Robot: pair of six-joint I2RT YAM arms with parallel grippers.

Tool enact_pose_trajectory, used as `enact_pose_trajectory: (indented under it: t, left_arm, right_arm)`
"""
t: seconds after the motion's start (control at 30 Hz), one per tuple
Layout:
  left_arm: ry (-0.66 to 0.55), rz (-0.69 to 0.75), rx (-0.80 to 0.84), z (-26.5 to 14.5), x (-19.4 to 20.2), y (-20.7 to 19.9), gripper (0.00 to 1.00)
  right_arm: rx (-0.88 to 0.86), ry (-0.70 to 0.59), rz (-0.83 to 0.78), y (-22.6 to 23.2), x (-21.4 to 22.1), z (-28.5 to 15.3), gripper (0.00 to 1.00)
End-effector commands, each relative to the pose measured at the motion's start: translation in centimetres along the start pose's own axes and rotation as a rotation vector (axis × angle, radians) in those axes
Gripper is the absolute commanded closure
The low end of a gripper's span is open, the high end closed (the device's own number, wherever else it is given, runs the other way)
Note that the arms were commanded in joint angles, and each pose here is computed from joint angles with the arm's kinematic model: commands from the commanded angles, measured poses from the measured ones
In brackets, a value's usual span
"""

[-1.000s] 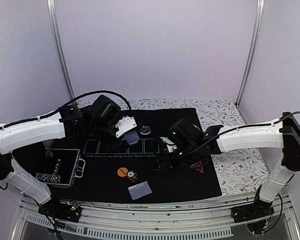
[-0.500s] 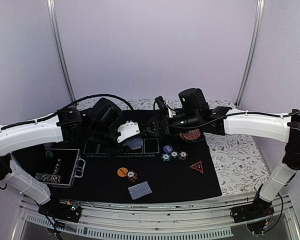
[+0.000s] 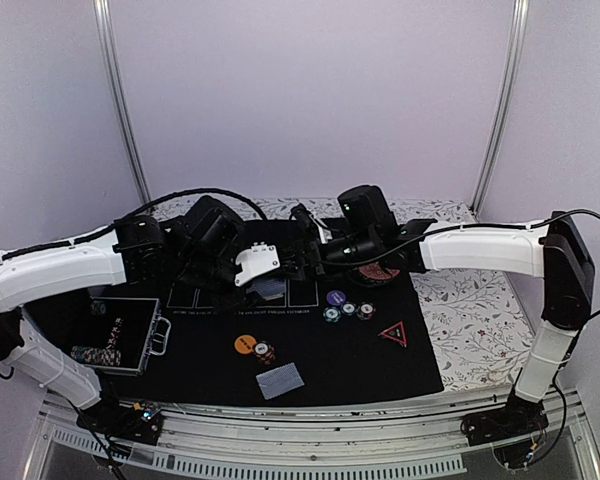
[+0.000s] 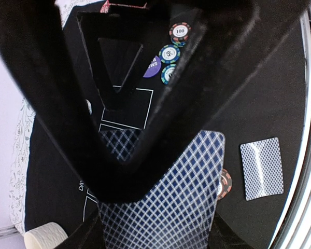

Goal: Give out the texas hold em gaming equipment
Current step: Pick up the poker card from the face-down deck piles.

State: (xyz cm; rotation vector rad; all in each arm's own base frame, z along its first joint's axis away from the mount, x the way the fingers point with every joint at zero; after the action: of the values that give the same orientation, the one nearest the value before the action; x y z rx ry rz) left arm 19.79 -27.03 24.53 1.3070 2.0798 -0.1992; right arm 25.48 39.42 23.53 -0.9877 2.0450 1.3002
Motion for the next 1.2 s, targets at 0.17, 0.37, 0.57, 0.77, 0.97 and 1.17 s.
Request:
enact_pose_trajectory:
  t: [0.17,0.37,0.57,0.77,0.97,1.17]
  left_arm:
    - [-0.040,0.006,0.000,-0.6,-0.7,-0.2,0.48]
    - [-0.045,0.006,-0.014,-0.7,-0.7,-0.1,0.50]
    - [-0.035,0.008,-0.032,-0.5,-0.4,0.1,0.50]
    - [-0.029,0.012,-0.041,-0.5,-0.2,0.1,0.50]
    - [-0.027,0.011,-0.045,-0.5,0.0,0.1,0.50]
    - [-0.024,0.010,-0.044,-0.4,0.0,0.1,0.50]
  right_arm:
    - [0.082,0.030,0.023,-1.2,1.0,0.1,0.27]
    - [0.105,0.032,0.014,-1.0,0.9,-0.4,0.44]
    - [0.099,0.036,0.012,-0.6,0.5,-0.7,0.61]
    - [0.096,0.035,0.010,-0.2,0.3,-1.2,0.79]
    - [0.108,0.028,0.005,0.4,0.0,-2.0,0.95]
    - [0.130,0.022,-0.006,0.9,-0.2,-3.1,0.98]
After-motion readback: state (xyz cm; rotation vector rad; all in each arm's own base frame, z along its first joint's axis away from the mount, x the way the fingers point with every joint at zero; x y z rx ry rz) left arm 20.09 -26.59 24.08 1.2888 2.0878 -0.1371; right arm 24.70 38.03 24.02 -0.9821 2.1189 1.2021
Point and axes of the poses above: each gripper's point midway between its finger pads, its own z axis out along the fingers, its own y axis along the line the jaws close on, x = y × z, the point moved 7 cm from there along -z, back along the fingers, and after that the axes turned 14 degrees about -z, right-handed, at the moved point
